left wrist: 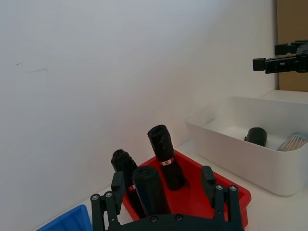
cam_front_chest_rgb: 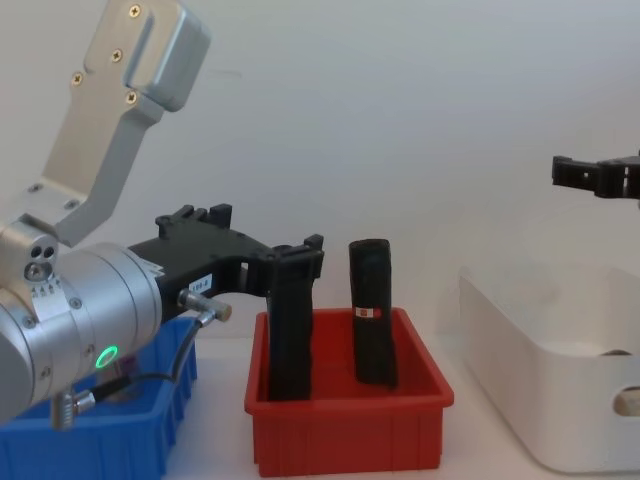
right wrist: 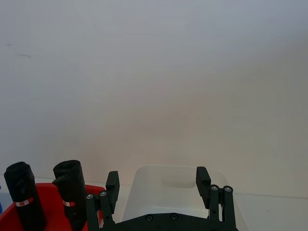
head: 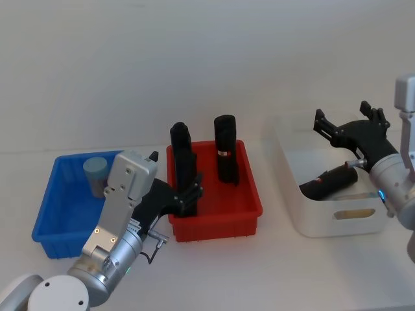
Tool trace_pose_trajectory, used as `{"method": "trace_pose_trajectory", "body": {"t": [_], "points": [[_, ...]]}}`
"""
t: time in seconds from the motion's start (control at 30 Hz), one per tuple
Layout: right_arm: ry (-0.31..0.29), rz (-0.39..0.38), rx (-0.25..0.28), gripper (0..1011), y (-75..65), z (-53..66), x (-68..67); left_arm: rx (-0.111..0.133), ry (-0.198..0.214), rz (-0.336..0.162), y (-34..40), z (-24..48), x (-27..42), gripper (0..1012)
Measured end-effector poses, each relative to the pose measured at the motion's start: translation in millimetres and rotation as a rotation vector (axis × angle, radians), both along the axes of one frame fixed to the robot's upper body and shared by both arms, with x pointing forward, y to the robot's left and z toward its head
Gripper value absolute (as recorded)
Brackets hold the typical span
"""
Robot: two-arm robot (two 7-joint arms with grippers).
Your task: Pick the cotton swabs from the blue box and place them into the white box.
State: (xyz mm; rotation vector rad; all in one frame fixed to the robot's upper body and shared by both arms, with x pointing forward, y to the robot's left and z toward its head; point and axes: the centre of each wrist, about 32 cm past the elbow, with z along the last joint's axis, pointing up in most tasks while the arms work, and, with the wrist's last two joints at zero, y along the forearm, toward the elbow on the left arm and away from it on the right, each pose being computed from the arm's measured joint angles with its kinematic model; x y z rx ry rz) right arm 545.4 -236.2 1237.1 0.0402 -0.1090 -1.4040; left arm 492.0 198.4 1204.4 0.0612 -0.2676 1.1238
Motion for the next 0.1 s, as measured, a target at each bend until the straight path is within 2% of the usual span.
{"method": "trace_pose_trajectory", "body": {"t": [0.1], "points": [[0.0, 0.0, 0.0, 1002, 0.0, 0.0, 0.0, 0.0, 0.0, 0.0, 0.0, 0.0, 0.0, 1004]]}}
